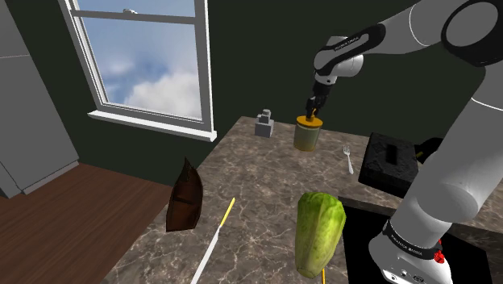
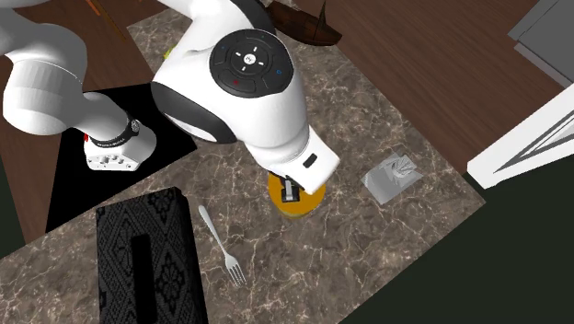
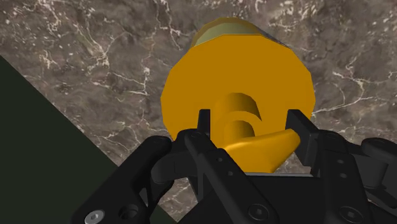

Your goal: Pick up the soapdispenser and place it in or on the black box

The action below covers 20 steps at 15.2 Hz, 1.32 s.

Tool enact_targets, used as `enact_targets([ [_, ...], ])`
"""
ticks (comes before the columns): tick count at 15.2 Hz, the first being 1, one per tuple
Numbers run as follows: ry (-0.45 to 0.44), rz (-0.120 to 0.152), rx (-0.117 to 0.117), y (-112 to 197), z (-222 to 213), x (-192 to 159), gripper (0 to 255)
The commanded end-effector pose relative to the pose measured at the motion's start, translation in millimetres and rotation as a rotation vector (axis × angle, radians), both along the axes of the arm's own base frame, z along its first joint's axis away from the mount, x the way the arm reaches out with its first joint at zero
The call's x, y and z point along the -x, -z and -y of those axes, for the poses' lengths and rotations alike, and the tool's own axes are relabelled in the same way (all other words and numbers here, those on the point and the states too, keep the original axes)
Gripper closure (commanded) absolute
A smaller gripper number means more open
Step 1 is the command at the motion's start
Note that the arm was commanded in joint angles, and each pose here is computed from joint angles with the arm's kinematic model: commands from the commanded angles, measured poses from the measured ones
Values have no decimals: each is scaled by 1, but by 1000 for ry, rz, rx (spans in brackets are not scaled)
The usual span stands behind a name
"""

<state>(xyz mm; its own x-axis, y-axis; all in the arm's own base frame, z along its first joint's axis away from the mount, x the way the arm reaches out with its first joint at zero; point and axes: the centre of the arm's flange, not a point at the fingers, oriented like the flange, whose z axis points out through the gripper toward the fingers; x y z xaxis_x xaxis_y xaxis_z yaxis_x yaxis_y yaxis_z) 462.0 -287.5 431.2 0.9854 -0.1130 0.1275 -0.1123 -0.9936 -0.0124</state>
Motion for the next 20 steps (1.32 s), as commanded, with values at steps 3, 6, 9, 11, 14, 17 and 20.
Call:
enact_targets([
  [3,0,0,0,-22,-1,0,255],
  [6,0,0,0,-38,-1,0,255],
  [9,0,0,0,-54,-1,0,255],
  [11,0,0,0,-64,-1,0,255],
  [14,0,0,0,-80,-1,0,255],
  [17,0,0,0,-96,-1,0,255],
  [20,0,0,0,-112,-1,0,255],
])
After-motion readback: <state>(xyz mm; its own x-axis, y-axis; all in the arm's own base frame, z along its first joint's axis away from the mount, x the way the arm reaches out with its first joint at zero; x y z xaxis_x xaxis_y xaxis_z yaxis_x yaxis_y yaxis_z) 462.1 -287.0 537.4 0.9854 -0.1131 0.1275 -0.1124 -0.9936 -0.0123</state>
